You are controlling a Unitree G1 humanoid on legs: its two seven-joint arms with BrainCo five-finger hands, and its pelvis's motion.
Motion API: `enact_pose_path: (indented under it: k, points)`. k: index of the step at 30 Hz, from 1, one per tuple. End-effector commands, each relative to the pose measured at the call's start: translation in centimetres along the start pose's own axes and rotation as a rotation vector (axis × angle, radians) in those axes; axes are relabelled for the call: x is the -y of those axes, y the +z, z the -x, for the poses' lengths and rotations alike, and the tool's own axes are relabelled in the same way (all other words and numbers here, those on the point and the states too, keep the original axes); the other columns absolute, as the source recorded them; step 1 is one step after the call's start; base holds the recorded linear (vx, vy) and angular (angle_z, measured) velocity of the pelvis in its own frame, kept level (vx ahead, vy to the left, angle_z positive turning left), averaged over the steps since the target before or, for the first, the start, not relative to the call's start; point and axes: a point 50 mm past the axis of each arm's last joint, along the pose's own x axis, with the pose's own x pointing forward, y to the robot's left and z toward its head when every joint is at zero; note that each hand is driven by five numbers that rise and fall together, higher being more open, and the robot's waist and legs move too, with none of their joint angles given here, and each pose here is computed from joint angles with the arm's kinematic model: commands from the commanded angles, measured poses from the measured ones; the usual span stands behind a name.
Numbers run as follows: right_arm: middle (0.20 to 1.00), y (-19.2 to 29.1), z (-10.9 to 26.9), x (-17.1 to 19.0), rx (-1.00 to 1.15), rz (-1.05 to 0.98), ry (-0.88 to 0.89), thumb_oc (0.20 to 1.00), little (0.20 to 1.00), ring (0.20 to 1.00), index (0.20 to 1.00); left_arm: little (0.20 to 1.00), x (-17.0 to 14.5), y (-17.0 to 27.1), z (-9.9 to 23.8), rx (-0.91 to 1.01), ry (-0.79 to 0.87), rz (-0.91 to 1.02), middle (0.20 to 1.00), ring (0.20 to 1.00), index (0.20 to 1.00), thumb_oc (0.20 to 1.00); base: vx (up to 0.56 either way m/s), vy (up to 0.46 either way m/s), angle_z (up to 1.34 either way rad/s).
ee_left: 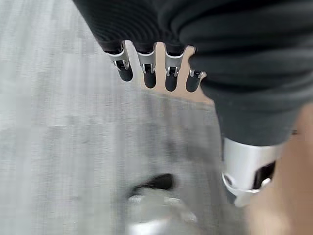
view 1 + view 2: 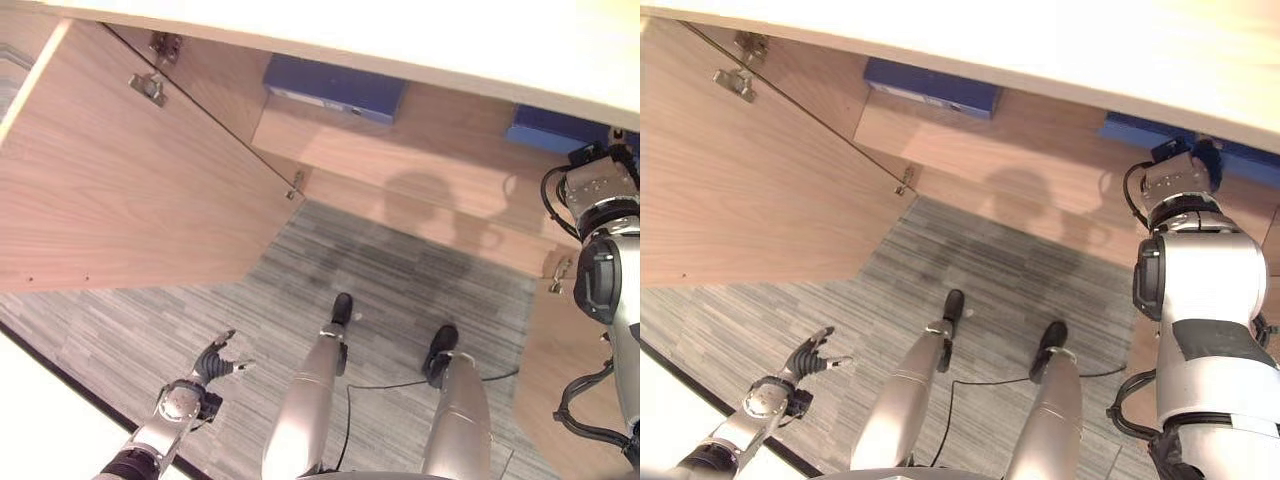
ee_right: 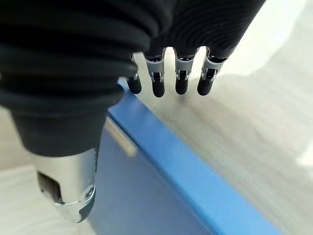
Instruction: Put the empty folder in the office cabinet
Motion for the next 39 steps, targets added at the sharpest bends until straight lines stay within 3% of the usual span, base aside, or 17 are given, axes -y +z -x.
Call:
enact_pose_path:
  k: [1,16,26,34,39]
  points:
    - [1.000,2.0,-0.3,0.4,0.050,-0.075,-0.042,1.000,1.000,1.000,1.000,1.000,-1.2,-2.1,1.1,-0.082,0.015,-0.028,1.000,1.000,1.000,1.000,0.05,-0.028,0.08]
    - [1.000,-1.1,-2.9,5.7,-0.027,-0.034,-0.149,1.000,1.000,1.000,1.000,1.000,0.4,-4.3,2.8,-0.155,-0.073,0.021,1.000,1.000,1.000,1.000,0.00,0.002,0.09]
    - [1.000,-0.1,-2.8,4.6,0.051,0.114,-0.007,1.000,1.000,1.000,1.000,1.000,1.5,-6.0,2.4,-0.236,-0.057,0.043,1.000,1.000,1.000,1.000,0.00,0.009,-0.01]
    - [1.000,0.6,-4.3,7.8,0.106,0.209,-0.006,1.000,1.000,1.000,1.000,1.000,1.2,-6.0,2.3,-0.239,-0.039,0.080,1.000,1.000,1.000,1.000,0.05,-0.008,0.03]
    - [1.000,0.9,-4.3,7.7,0.134,0.231,0.037,1.000,1.000,1.000,1.000,1.000,1.6,-6.4,2.3,-0.251,-0.044,0.095,1.000,1.000,1.000,1.000,0.02,0.009,0.00]
